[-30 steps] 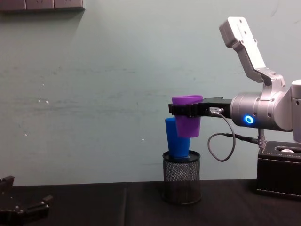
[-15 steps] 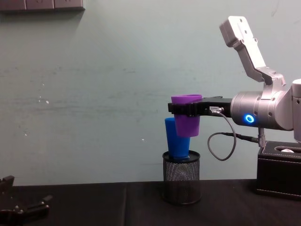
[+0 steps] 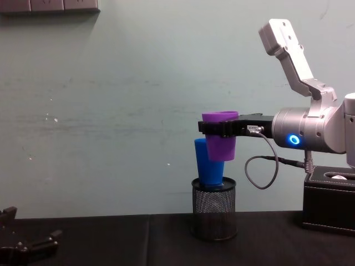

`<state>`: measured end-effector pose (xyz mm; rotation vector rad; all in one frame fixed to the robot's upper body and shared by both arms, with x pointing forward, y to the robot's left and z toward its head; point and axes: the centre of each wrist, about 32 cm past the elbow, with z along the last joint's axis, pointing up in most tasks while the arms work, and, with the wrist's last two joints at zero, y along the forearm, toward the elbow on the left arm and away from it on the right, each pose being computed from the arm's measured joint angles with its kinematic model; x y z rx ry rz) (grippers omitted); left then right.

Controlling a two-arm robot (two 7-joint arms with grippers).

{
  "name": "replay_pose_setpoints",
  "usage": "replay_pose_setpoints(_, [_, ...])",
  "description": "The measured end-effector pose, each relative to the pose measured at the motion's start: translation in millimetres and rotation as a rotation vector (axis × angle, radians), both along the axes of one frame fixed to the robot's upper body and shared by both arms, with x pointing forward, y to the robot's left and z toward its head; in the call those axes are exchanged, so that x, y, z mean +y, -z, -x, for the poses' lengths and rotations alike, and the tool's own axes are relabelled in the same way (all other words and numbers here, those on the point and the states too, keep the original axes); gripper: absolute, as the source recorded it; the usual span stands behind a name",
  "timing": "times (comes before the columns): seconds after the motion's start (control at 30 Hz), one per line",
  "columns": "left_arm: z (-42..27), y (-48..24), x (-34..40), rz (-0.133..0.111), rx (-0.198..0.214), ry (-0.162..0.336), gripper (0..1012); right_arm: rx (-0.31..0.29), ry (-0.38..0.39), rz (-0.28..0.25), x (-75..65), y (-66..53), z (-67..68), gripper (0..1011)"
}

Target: Pick up one cup with a gripper and tap it against the other cup.

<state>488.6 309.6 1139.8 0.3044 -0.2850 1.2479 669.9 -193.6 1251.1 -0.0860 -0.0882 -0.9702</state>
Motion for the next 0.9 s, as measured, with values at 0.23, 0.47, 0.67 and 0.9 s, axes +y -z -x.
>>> replay_pose_setpoints(0.23, [0.0,0.0,0.0,0.000,0.000,0.000,1011,0.000,0.001,0.000,0.2,0.0,0.1,741])
replay_pose_setpoints(0.47, [0.0,0.0,0.0,0.000,0.000,0.000,1011,0.000,0.001,0.000,0.3,0.1,0.1,741])
replay_pose_setpoints(0.67, [0.0,0.0,0.0,0.000,0.000,0.000,1011,0.000,0.001,0.000,0.3,0.0,0.1,741])
replay_pose_setpoints(0.9, [0.0,0.0,0.0,0.000,0.000,0.000,1012,0.000,0.002,0.000,0.3,0.1,0.1,741])
